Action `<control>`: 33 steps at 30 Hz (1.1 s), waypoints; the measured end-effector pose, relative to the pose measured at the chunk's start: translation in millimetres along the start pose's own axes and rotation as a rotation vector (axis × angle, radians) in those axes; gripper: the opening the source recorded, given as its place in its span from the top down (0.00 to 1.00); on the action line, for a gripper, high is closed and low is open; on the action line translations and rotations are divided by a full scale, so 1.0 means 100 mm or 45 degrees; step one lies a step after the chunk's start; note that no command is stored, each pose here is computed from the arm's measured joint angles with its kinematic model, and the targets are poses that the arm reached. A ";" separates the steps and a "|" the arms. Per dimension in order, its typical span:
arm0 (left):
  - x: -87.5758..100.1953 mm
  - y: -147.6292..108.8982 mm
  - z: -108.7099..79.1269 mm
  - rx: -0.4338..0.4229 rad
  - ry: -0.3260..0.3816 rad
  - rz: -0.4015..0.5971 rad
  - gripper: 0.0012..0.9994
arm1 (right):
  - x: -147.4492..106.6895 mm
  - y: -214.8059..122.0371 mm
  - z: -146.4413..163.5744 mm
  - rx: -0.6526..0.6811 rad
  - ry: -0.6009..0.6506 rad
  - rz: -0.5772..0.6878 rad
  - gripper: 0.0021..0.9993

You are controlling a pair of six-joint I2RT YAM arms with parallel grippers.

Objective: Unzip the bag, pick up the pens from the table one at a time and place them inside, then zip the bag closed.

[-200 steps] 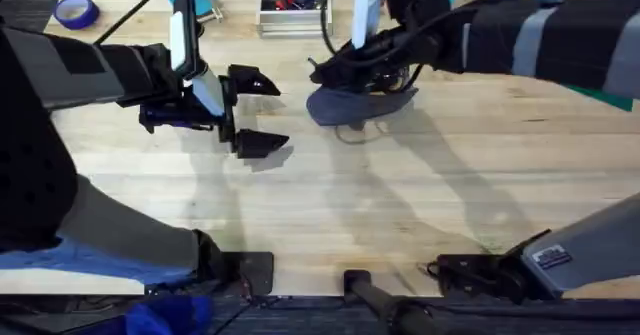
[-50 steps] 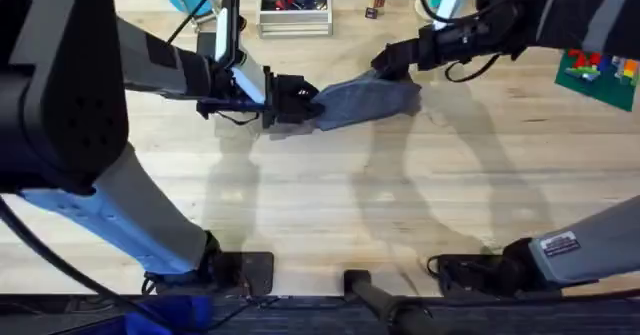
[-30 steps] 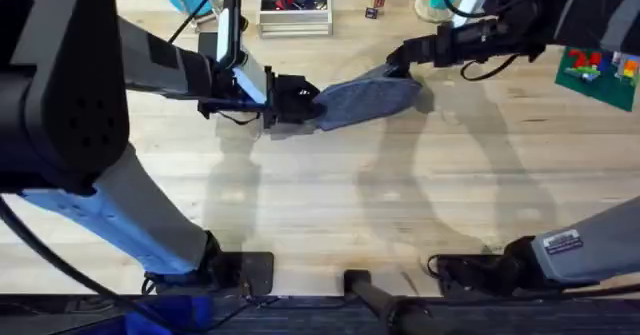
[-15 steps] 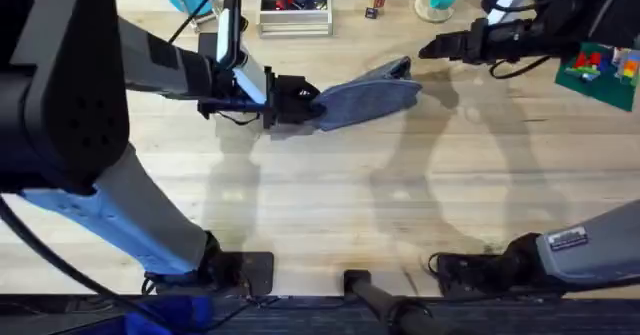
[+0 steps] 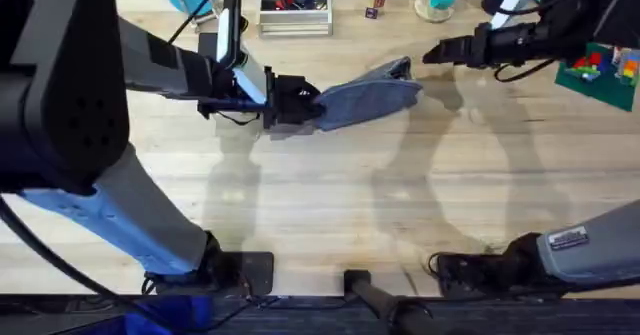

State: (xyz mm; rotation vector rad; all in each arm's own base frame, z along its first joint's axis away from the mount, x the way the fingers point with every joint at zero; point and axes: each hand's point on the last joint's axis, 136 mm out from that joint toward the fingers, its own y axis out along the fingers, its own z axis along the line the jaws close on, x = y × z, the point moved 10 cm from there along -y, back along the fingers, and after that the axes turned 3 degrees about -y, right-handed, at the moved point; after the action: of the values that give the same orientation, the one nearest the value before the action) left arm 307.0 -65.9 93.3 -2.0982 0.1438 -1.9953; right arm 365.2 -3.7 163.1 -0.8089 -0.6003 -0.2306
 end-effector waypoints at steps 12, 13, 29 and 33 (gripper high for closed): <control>0.00 0.00 0.00 0.000 0.000 0.000 0.96 | 0.01 -0.05 0.10 0.073 -0.123 -0.017 0.97; 0.00 0.00 0.00 0.000 0.000 0.000 0.96 | 0.03 -0.08 0.13 0.083 -0.154 -0.028 0.97; 0.00 0.00 0.00 0.000 0.000 0.000 0.96 | 0.19 -0.46 0.67 0.388 -0.721 -0.282 0.84; 0.00 0.00 0.00 0.000 0.000 0.000 0.96 | 0.16 -0.48 0.71 0.481 -0.673 -0.300 0.56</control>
State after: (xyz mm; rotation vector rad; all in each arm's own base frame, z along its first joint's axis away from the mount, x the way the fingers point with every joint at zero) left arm 307.1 -65.9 93.3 -2.0983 0.1438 -1.9952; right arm 328.4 16.6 239.8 -0.4248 -1.2005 -0.1088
